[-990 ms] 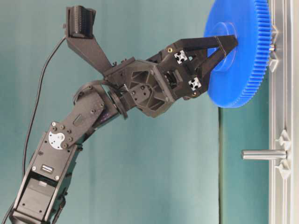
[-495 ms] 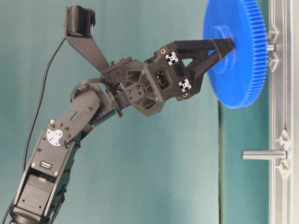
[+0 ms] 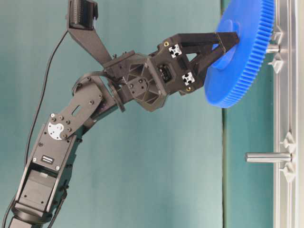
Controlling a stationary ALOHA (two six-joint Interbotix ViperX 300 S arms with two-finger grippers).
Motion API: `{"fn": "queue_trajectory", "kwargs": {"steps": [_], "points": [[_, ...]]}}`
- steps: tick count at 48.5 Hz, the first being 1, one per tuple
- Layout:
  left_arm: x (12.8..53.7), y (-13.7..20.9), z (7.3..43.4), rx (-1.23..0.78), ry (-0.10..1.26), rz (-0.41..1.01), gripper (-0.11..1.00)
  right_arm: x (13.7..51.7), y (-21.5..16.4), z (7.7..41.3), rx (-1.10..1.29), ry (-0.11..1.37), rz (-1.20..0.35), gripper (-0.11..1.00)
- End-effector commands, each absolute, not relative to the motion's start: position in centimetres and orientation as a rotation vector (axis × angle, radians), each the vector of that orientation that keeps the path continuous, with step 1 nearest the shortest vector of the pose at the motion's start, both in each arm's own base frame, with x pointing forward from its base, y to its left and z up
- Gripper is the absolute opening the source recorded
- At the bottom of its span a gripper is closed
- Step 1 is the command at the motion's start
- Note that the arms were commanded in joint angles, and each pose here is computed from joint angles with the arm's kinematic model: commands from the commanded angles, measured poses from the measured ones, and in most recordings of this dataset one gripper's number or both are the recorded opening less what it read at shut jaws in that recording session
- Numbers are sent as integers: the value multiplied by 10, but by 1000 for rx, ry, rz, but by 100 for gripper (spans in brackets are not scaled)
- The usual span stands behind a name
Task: Insert the large gear onto the shaft.
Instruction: 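Align the gear's center hole with the right shaft tip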
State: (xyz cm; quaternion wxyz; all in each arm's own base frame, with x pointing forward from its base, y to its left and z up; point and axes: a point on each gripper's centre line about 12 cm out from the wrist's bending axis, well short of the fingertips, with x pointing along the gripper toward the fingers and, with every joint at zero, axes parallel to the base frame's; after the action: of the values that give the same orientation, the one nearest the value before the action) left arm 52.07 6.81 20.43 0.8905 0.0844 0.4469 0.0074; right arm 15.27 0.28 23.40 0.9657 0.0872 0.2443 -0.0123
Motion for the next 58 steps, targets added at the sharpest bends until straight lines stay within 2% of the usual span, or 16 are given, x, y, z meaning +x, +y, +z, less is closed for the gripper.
{"fn": "queue_trajectory", "kwargs": {"steps": [1, 44, 58], "points": [[520, 72, 222, 179, 900, 27, 77, 155, 2, 237, 183, 485, -28, 58], [501, 68, 219, 176, 935, 20, 77, 154, 2, 235, 187, 489, -29, 58], [515, 66, 224, 186, 904, 15, 77, 154, 2, 235, 187, 489, -29, 58]]}}
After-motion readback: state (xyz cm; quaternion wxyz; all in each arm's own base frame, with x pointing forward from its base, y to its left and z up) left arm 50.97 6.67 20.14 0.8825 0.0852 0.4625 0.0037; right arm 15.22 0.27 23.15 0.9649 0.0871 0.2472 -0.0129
